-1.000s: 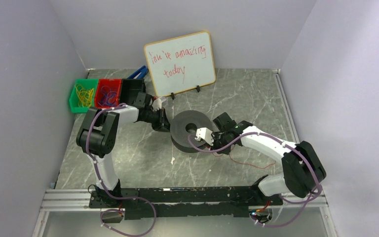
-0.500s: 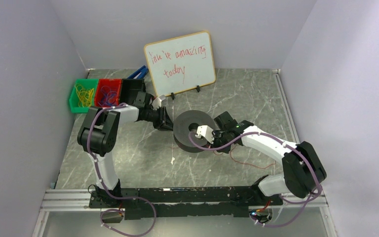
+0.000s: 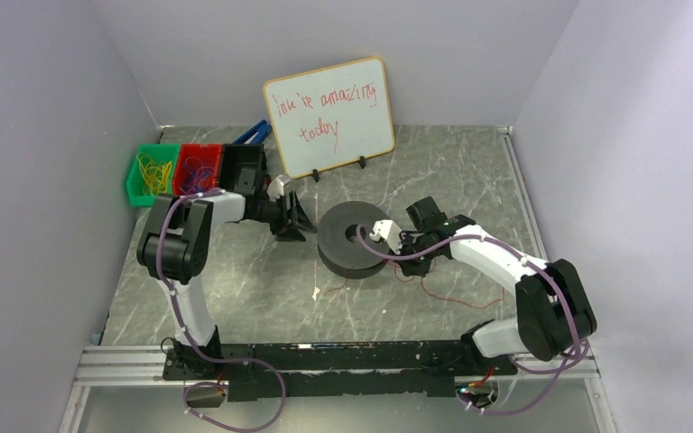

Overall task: Wrap the cables
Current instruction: Pick up the cable reel from the center of the board.

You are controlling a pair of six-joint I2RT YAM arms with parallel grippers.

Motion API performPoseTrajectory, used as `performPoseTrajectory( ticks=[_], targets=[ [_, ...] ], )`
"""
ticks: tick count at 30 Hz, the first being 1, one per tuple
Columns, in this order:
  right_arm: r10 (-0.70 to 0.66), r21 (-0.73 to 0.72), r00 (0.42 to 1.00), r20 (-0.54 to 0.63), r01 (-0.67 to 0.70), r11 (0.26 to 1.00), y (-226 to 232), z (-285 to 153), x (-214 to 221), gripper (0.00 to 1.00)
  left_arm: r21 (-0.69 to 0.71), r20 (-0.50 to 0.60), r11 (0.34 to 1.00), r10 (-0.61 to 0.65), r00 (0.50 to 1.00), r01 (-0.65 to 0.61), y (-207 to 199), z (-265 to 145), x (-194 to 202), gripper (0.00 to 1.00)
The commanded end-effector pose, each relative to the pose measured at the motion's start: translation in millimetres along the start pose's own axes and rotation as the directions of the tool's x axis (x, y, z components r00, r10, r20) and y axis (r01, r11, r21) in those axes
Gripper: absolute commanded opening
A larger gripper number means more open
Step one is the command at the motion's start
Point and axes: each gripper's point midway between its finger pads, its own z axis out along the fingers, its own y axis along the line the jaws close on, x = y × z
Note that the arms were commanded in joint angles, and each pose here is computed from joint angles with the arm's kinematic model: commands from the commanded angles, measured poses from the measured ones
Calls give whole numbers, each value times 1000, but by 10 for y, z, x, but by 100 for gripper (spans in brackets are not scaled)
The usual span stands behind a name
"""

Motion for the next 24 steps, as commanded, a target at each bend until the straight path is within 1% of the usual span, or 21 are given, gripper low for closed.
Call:
performPoseTrajectory(
  ticks=[1,2,3,5,7,9,10,12,13,15,16,17,18,19,21,22,23,24],
  targets=[
    [16,-30,998,57,-14,999,9,-82,-89,0,60,61,992,108,992,-112,-262,-212,-84,63],
    [17,-22,998,55,-15,1000,-4,-85,-77,0,77,61,990,113,992,-117,-289,-222,-63,66],
    [11,-16,998,54,-10,1000,-10,-93,-74,0,93,63,988,118,991,-124,-312,-229,-43,71],
    [-2,-17,999,53,2,1000,-1,-107,-67,0,108,63,981,154,986,-160,-339,-231,19,73],
    [-23,-14,998,58,23,1000,17,-127,-57,0,98,74,969,222,972,-229,-363,-247,42,74],
    [-32,-16,997,67,33,999,32,-144,-69,0,27,114,944,325,939,-330,-366,-276,-29,76],
    [-32,-17,997,71,33,999,35,-150,-79,0,-10,139,923,383,913,-386,-373,-300,-87,76],
    [-29,-23,996,79,31,999,43,-157,-102,0,-109,190,860,511,839,-499,-393,-368,-257,77],
    [-28,-29,996,86,30,999,51,-160,-121,0,-162,201,811,585,786,-563,-407,-403,-331,77],
    [-25,-36,995,92,29,999,60,-164,-137,0,-260,235,692,722,651,-674,-488,-524,-500,78],
    [-27,-37,995,95,30,999,63,-167,-148,0,-297,241,610,793,560,-735,-546,-594,-570,79],
    [-26,-36,995,94,30,999,63,-168,-145,0,-329,238,538,843,483,-776,-579,-651,-618,80],
    [-29,-33,995,97,32,999,62,-173,-145,0,-351,233,453,890,392,-820,-631,-691,-656,80],
    [-31,-27,994,101,34,999,61,-179,-146,0,-364,228,364,927,297,-857,-700,-742,-659,81],
    [-34,-11,993,109,35,999,44,-197,-154,0,-366,198,161,976,92,-917,-786,-791,-589,81],
    [-35,-9,993,114,36,999,41,-205,-167,0,-364,178,69,984,4,-929,-794,-796,-543,81],
    [-35,-11,992,119,36,999,46,-213,-178,0,-374,164,2,984,-64,-927,-801,-805,-537,82],
    [-34,-12,992,123,35,999,47,-218,-187,0,-377,156,-44,982,-110,-925,-799,-805,-524,82]
  ],
)
